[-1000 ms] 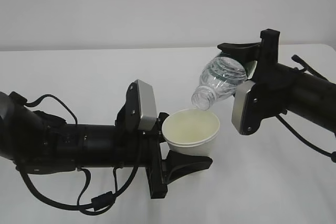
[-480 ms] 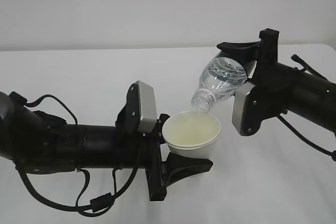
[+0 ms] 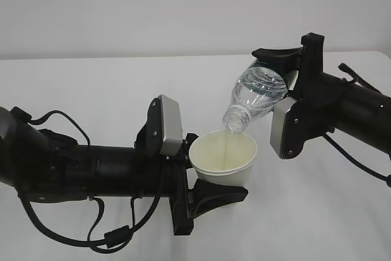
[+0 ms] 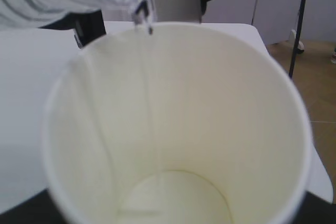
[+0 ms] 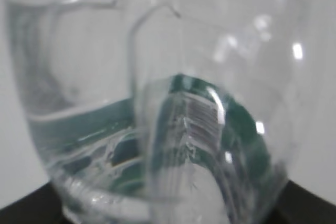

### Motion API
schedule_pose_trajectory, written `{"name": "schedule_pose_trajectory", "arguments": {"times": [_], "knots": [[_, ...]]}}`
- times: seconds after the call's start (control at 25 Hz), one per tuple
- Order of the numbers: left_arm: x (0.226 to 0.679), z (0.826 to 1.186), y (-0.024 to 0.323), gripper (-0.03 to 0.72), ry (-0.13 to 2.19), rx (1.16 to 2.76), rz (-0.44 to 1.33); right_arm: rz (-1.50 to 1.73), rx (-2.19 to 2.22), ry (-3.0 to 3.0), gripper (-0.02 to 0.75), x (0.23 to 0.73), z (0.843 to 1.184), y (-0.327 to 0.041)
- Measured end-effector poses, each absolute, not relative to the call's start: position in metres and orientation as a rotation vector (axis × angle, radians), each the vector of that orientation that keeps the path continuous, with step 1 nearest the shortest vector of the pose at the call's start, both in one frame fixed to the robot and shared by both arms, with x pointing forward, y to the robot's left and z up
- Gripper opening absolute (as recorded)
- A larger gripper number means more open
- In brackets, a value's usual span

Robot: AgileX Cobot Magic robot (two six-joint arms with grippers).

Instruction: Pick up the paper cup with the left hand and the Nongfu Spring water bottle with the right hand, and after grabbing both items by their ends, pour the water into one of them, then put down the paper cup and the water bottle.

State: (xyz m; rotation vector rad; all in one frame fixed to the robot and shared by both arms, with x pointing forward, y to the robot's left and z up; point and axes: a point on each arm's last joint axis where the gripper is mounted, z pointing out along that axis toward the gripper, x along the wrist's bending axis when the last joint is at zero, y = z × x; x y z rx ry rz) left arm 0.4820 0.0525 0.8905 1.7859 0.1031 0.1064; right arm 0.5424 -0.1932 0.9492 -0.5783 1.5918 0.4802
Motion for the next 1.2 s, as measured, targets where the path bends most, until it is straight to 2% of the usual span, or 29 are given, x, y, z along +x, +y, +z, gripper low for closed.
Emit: {"name": "schedule_pose_trajectory", "arguments": {"times": [1.2], "knots": [[0.4821,0.8906,0.0525,0.420,0.104,1.785,0.108,0.472,-0.593,1.569,0.447,0.5421,0.9505,-0.1927]]}}
